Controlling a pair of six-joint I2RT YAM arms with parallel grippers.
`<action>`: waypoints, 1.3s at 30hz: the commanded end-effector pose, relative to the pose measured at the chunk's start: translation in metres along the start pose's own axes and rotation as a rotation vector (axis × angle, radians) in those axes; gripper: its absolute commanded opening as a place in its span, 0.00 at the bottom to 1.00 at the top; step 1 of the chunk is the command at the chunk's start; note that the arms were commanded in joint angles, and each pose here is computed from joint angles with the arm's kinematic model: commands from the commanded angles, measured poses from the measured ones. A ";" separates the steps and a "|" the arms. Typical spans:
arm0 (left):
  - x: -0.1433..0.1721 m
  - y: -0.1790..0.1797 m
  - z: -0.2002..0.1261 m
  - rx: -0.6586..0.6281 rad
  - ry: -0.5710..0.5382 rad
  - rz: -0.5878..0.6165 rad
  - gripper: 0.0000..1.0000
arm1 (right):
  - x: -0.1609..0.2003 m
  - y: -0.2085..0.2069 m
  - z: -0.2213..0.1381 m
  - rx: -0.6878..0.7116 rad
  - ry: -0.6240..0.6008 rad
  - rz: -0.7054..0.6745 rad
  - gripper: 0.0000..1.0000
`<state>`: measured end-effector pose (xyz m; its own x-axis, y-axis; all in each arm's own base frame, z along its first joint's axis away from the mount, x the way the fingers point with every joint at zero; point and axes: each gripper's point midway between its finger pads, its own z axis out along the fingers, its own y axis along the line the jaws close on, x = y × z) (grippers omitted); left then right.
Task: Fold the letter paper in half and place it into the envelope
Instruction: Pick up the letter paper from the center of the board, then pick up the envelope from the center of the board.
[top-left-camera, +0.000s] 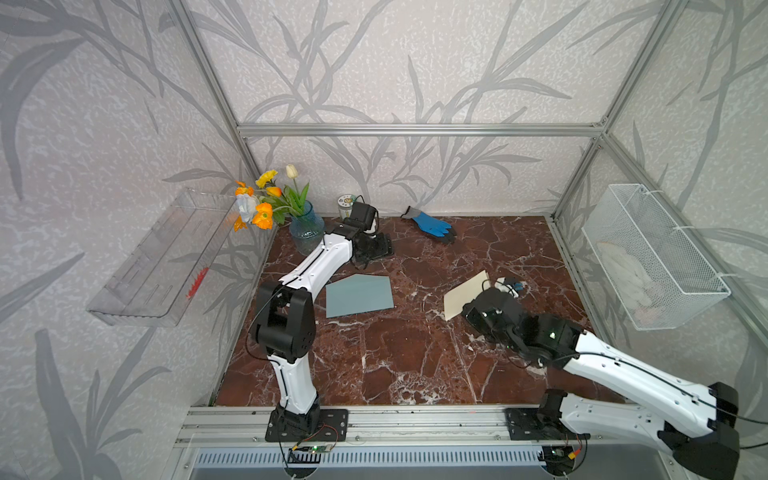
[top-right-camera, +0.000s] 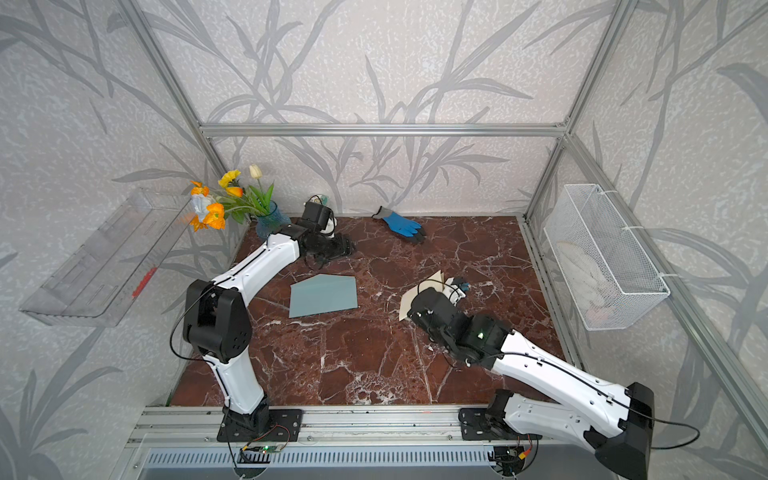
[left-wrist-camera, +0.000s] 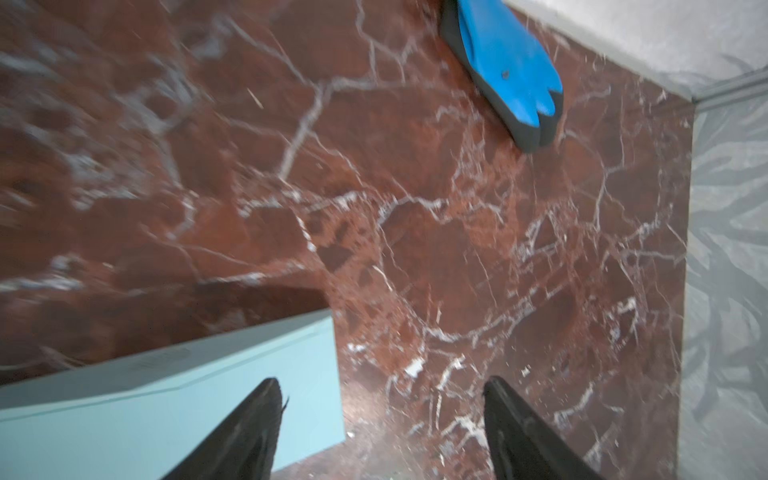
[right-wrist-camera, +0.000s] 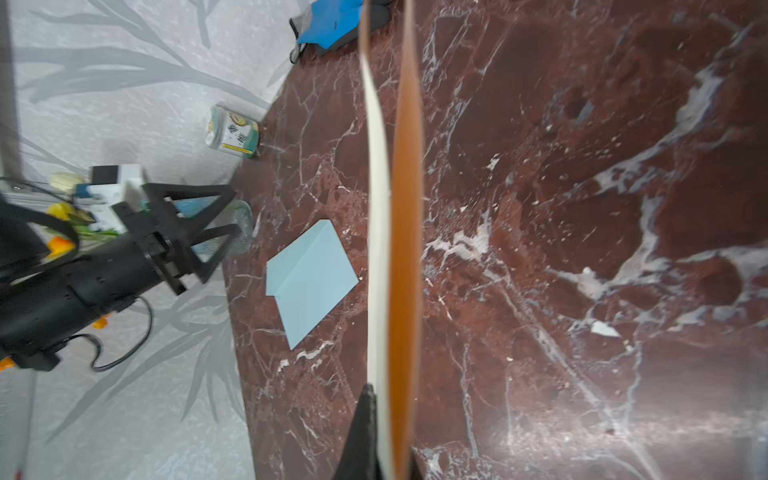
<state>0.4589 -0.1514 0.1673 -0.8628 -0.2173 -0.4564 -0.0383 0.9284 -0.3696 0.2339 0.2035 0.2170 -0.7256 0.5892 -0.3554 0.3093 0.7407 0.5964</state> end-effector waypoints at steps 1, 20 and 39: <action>-0.008 0.034 -0.015 -0.108 -0.021 0.172 0.81 | 0.031 -0.004 -0.008 0.073 0.356 -0.428 0.00; 0.054 0.092 -0.005 -0.187 0.109 0.935 0.86 | -0.018 0.031 0.010 0.008 0.528 -0.854 0.00; 0.049 0.110 0.050 -0.110 0.255 0.920 0.72 | -0.017 0.032 0.022 -0.012 0.540 -0.839 0.00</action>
<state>0.4394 -0.0659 0.0668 -0.6657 0.6650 -0.3385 0.6425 0.7415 0.1932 0.2698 0.2228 0.2277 -0.8900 -0.3511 -0.2908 -0.4324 0.8521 0.2947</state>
